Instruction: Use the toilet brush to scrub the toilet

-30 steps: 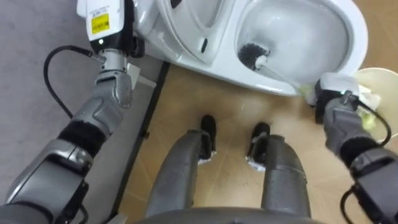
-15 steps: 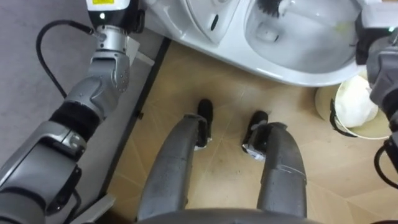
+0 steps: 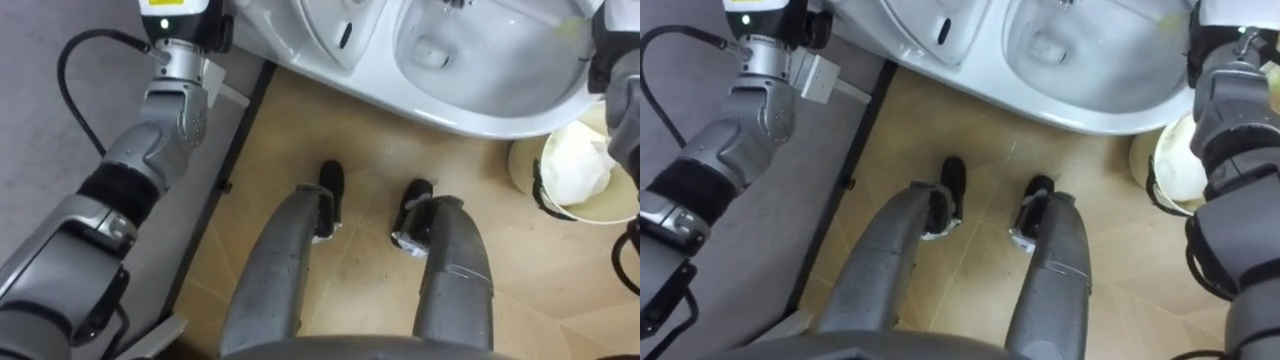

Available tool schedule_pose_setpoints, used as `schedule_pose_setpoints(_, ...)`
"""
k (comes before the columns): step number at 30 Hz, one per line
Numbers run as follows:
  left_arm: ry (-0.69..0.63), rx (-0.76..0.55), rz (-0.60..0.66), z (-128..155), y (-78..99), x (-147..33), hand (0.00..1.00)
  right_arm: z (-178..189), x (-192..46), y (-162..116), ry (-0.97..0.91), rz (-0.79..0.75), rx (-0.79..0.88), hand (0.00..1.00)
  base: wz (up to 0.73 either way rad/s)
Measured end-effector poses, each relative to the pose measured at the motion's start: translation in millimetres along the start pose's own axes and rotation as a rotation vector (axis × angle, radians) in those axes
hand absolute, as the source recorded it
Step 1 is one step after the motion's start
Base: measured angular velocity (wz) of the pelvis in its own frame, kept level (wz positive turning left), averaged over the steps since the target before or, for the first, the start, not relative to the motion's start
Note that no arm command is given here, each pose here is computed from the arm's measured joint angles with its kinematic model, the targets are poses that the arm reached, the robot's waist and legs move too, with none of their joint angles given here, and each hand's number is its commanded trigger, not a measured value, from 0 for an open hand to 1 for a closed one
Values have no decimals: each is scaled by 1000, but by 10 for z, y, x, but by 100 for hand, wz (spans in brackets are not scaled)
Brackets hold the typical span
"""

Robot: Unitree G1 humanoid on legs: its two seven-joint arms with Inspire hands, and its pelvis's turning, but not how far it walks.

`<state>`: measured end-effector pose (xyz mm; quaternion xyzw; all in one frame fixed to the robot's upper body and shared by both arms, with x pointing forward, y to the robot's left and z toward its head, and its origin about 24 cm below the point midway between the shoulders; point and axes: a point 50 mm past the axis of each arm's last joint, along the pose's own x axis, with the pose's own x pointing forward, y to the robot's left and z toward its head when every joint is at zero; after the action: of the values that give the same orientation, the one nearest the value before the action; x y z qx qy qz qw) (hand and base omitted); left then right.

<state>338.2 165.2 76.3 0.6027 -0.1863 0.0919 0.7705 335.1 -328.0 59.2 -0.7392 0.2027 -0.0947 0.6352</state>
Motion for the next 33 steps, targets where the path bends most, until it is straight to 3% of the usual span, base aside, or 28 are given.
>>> schedule_pose_setpoints(6, 21, -3, -138, -58, -123, -135, 0, -97, -114, 284, 32, 87, 25, 100, -1)
schedule_pose_setpoints(12, 63, -14, -258, -168, -275, -416, 0, -41, -288, 644, 31, 209, 63, 100, -9)
schedule_pose_setpoints(15, 105, -37, -313, -245, -368, -698, 0, 4, -445, 905, 16, 293, 60, 100, -2)
schedule_pose_setpoints(21, 220, -68, -431, -418, -465, -1234, 0, -182, -1061, 1620, 40, 525, 66, 100, 22)
schedule_pose_setpoints(26, 325, -128, -448, -483, -323, -1727, 0, -446, -1841, 2184, 160, 753, 143, 100, 9)
schedule_pose_setpoints(29, 365, -163, -406, -456, -166, -1933, 0, -524, -2244, 2382, 247, 844, 218, 100, 12)
schedule_pose_setpoints(33, 444, -190, -411, -455, -163, -2140, 0, -555, -2655, 2538, 333, 929, 307, 100, 9)
